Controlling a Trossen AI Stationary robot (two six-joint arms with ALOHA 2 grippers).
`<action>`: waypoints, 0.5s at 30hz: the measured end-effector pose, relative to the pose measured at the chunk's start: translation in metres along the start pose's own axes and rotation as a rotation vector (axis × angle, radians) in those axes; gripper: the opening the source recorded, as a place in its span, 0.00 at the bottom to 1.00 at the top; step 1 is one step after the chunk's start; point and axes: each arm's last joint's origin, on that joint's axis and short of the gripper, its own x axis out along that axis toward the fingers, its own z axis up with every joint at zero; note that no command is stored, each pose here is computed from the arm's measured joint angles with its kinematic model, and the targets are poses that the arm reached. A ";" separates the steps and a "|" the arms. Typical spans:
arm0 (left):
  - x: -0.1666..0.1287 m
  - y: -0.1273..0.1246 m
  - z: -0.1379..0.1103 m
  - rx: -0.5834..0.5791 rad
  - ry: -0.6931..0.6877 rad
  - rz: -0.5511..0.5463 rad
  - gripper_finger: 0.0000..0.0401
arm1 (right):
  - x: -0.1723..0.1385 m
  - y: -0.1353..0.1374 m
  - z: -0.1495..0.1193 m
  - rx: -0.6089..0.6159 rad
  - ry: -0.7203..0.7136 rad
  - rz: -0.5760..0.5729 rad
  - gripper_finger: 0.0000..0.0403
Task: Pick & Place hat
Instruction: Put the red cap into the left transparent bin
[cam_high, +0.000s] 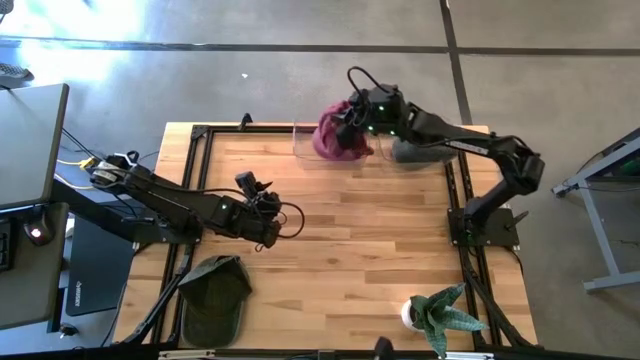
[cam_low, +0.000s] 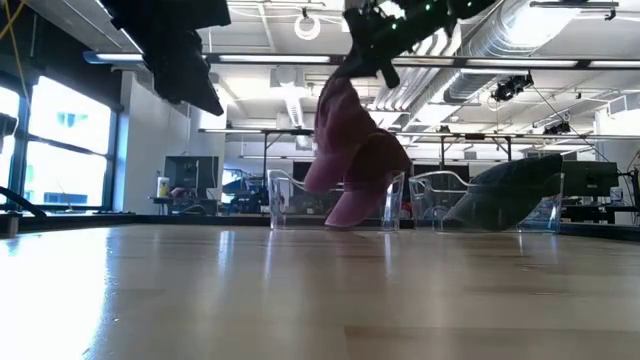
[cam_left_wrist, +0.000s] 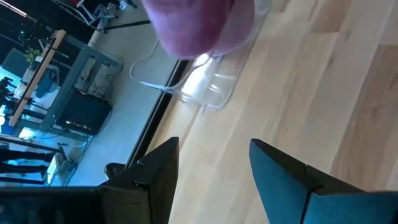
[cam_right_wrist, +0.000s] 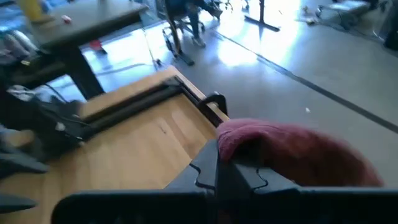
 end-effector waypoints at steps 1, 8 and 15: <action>0.000 0.000 0.000 0.001 -0.001 -0.001 0.47 | 0.004 -0.004 -0.002 0.003 0.012 -0.012 0.01; 0.000 0.000 0.002 -0.013 -0.009 -0.007 0.47 | 0.008 -0.031 -0.008 0.033 0.068 -0.094 0.02; 0.000 -0.001 0.003 -0.020 -0.016 -0.009 0.47 | 0.010 -0.048 -0.014 0.051 0.130 -0.130 0.04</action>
